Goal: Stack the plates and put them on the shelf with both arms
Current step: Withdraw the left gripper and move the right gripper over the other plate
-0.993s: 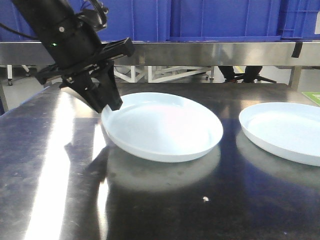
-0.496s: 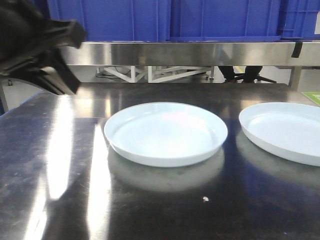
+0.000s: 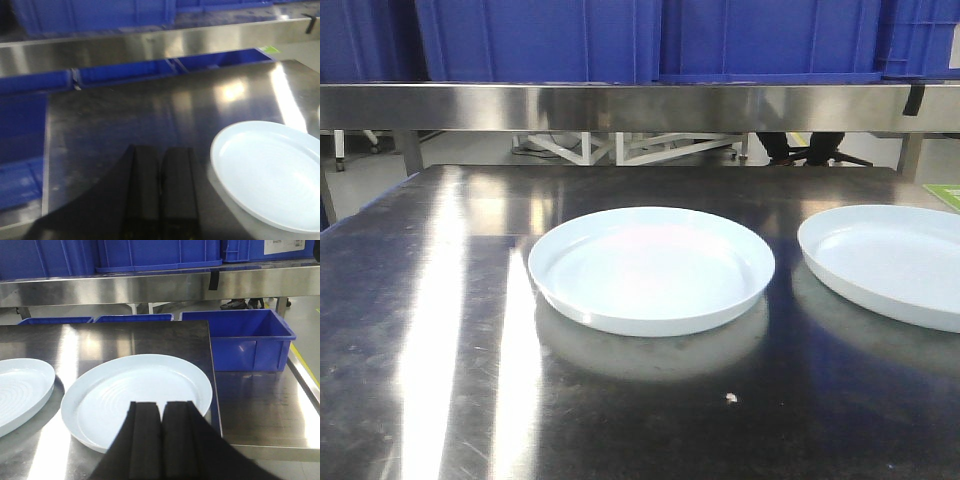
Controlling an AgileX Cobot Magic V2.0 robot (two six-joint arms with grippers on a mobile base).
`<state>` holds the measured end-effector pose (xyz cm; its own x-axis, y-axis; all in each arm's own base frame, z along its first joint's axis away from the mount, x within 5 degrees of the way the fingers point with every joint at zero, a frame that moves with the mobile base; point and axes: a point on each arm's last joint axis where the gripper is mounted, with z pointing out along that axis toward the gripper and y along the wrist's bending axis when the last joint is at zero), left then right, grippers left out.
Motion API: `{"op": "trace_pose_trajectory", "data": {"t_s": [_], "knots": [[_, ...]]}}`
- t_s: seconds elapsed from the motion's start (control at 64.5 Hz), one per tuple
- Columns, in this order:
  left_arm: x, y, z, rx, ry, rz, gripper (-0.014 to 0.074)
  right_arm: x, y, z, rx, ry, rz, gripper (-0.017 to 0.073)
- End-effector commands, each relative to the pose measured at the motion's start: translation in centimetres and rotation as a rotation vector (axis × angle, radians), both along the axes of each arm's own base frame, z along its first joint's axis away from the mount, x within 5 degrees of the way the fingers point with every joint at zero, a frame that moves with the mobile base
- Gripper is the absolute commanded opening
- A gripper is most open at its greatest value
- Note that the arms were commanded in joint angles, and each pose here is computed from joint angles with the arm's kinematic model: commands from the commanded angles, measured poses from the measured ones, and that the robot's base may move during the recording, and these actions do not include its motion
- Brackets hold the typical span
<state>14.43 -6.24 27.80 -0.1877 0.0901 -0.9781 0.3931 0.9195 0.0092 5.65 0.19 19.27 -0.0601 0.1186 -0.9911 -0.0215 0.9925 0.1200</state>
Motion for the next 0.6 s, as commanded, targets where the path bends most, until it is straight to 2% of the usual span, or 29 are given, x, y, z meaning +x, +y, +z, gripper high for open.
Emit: {"op": "trace_pose_trajectory", "data": {"t_s": [0.0, 0.248, 0.372, 0.481, 0.589], "knots": [[-0.9, 1.4, 1.9, -0.038, -0.170, 0.068, 0.0082, -0.1, -0.1, 0.8, -0.009, -0.104, -0.006, 0.0049], [-3.4, 4.1, 2.9, -0.055, -0.242, 0.213, 0.0082, -0.1, -0.1, 0.8, -0.009, -0.104, -0.006, 0.0049], [-3.9, 4.3, 2.9, -0.052, -0.234, 0.215, 0.0082, -0.1, -0.1, 0.8, -0.009, -0.104, -0.006, 0.0049], [-4.0, 4.2, 2.6, -0.092, -0.185, 0.211, 0.0082, -0.1, -0.1, 0.8, -0.009, -0.104, -0.006, 0.0049], [-4.0, 4.2, 2.6, -0.095, -0.191, 0.213, 0.0082, -0.1, -0.1, 0.8, -0.009, -0.104, -0.006, 0.0049]]}}
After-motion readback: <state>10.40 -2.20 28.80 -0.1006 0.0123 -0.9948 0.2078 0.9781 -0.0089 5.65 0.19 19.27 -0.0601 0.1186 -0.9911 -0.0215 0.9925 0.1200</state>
